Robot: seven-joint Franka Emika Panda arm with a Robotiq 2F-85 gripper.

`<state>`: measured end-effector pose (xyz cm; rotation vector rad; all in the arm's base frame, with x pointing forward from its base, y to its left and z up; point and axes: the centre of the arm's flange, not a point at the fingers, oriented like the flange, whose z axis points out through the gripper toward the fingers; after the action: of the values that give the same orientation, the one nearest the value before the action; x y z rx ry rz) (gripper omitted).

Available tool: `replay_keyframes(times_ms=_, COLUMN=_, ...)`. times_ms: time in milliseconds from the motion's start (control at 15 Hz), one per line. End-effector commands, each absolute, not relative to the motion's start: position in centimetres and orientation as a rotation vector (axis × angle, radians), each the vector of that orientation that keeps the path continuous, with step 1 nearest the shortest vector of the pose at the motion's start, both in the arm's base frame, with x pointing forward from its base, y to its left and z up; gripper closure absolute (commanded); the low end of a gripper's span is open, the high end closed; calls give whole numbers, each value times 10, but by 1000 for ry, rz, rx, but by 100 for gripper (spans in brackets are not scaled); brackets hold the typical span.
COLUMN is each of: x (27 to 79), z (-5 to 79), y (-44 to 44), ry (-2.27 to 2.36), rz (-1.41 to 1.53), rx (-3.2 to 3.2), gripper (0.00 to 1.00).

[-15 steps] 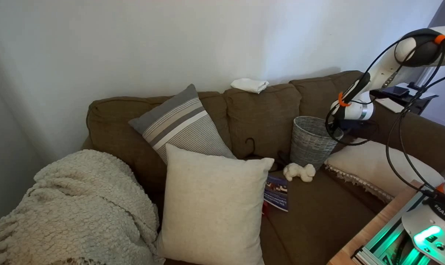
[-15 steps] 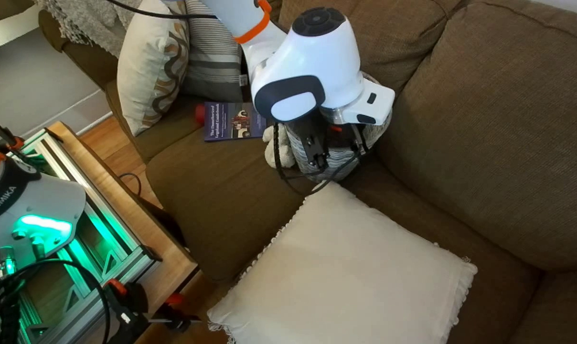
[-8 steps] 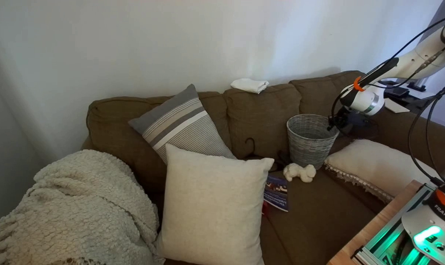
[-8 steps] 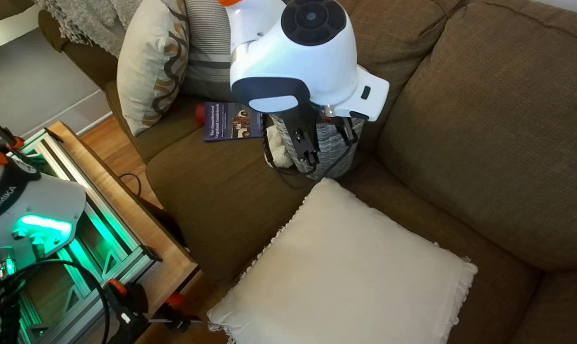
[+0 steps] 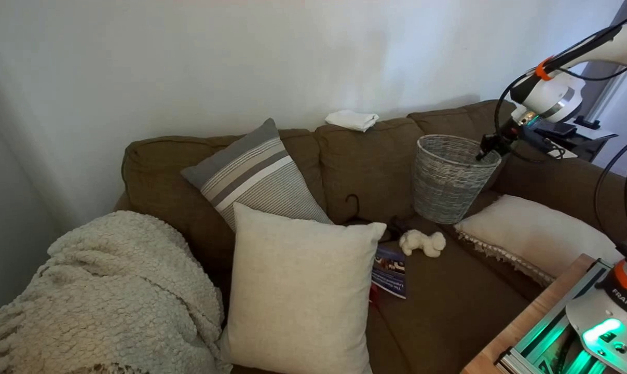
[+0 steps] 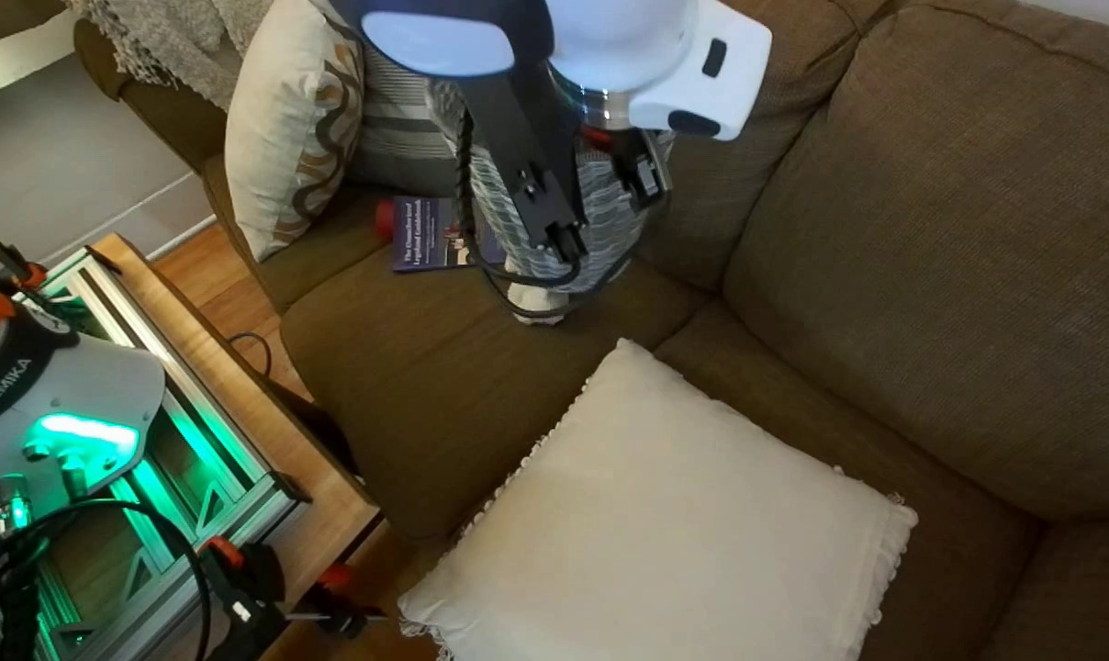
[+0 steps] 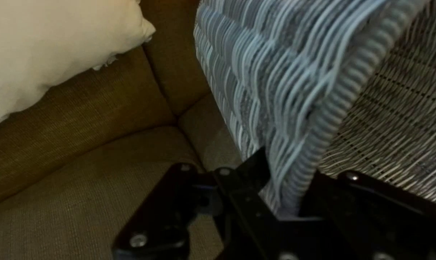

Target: Move the basket forward

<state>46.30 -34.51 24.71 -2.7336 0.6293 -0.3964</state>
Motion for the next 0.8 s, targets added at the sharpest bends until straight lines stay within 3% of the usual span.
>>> replay_keyframes(times_ms=0, x=427, z=294, y=-311, ry=577, rz=-273, rx=-2748, gripper=98)
replay_keyframes(times_ms=333, x=386, z=236, y=-265, ry=554, rz=-140, rx=-2897, gripper=98)
replay_keyframes(times_ms=733, x=369, z=177, y=-230, ry=378, rz=-249, rx=-2992, gripper=98)
